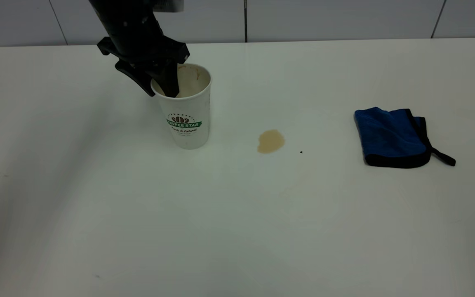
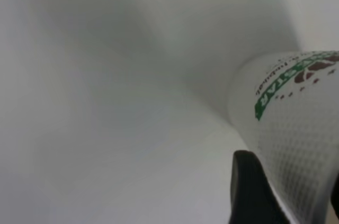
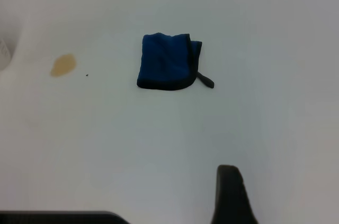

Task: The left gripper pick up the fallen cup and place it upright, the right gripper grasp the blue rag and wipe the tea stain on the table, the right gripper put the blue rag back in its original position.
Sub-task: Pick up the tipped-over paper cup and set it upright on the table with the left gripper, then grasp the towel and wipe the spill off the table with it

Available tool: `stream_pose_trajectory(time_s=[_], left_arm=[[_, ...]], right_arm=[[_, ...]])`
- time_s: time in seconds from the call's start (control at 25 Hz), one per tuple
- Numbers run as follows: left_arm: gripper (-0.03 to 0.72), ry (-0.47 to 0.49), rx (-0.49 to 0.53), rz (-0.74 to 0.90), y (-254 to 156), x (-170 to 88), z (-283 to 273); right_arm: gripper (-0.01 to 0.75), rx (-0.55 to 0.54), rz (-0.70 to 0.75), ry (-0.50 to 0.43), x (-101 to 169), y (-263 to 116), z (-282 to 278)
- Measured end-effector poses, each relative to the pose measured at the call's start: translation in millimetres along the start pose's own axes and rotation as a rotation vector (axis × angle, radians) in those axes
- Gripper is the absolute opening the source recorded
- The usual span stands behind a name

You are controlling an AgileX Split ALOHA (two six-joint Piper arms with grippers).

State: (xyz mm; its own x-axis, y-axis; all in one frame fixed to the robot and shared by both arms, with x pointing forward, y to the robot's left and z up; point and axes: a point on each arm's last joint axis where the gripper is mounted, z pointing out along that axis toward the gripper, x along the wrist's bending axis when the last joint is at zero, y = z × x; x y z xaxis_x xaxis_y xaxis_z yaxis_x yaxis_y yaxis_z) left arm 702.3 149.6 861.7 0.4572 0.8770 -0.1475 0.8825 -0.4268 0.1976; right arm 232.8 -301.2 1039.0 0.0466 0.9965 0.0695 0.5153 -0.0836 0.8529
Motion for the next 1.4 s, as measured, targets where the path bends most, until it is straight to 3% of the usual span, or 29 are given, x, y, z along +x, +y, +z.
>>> stream_pose_trajectory(time_s=[0.28,0.68,0.8,1.08,1.24,1.4], left_arm=[[0.464,0.0,-0.071,0.031,12,-12,-70],[0.465,0.014,-0.227,0.064,-12,-47,-231],[0.465,0.013,-0.245,0.077,-35,-61,-280],[0.465,0.045,-0.422,0.051,-81,-83,-361],[0.465,0.094,-0.389,0.006,-128,-86,-366],[0.465,0.145,-0.284,-0.009,-194,-87,-344]], right_arm=[[0.534,0.0,0.0,0.0,0,0,0],[0.534,0.0,0.0,0.0,0,0,0],[0.534,0.0,0.0,0.0,0,0,0],[0.534,0.0,0.0,0.0,0,0,0],[0.534,0.0,0.0,0.0,0,0,0],[0.534,0.0,0.0,0.0,0,0,0]])
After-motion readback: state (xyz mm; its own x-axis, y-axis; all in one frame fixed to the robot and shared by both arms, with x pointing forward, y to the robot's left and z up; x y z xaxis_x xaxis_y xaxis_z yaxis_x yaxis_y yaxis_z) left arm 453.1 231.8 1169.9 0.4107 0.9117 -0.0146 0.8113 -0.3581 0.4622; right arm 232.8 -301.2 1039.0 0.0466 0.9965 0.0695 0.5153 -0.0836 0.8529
